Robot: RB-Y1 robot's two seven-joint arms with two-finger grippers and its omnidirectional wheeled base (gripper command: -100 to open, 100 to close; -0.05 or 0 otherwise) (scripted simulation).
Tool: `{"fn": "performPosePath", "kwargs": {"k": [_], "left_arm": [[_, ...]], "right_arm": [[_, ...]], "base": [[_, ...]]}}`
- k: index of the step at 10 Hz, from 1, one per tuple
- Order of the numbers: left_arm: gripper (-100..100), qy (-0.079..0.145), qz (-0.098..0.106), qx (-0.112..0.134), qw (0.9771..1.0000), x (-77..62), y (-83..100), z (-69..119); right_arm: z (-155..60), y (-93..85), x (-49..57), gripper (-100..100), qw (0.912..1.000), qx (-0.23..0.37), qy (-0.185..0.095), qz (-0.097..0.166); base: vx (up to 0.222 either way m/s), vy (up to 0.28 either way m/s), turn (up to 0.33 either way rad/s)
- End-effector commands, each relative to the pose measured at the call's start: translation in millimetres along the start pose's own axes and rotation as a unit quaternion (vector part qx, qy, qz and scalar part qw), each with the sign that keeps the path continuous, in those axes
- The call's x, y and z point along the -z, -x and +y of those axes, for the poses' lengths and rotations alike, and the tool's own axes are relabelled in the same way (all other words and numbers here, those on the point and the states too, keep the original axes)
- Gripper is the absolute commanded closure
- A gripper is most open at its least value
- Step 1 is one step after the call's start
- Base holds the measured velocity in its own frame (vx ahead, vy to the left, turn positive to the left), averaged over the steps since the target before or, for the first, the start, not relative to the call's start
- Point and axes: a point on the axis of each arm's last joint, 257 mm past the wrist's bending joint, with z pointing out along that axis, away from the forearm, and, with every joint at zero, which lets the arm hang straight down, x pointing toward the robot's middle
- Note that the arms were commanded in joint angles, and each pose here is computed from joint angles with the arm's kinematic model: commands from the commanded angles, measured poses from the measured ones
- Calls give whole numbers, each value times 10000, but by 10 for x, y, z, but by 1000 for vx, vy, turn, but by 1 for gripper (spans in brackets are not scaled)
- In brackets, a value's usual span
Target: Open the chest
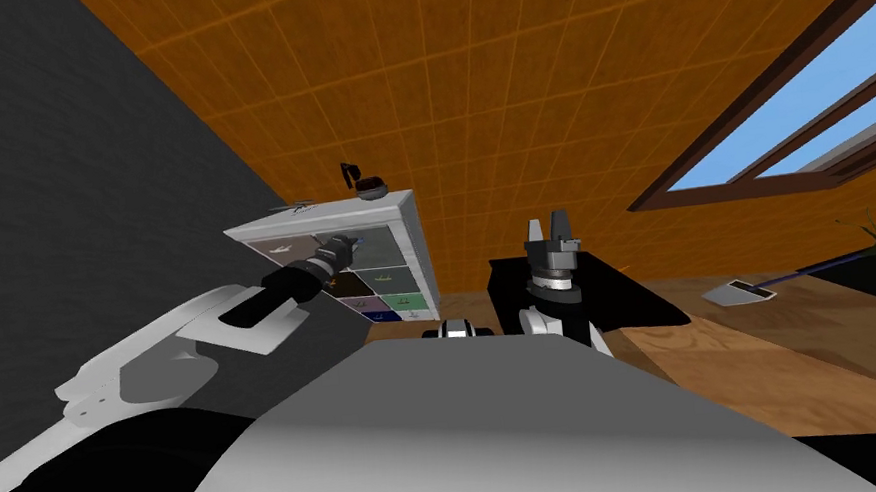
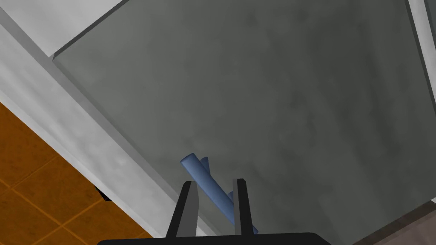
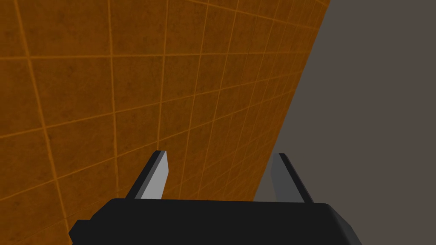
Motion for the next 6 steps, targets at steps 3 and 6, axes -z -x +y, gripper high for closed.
{"fn": "performPosePath", "kwargs": {"k": [3,6], "left_arm": [[100,-5,39,-27,10000,1,-14,-54],[100,11,88,-15,10000,6,-44,-35]], "right_arm": [[0,0,-1,0,10000,-1,0,0],[0,0,0,0,10000,0,0,0]], "base": [[-203,6,13],[-141,-1,20]]}}
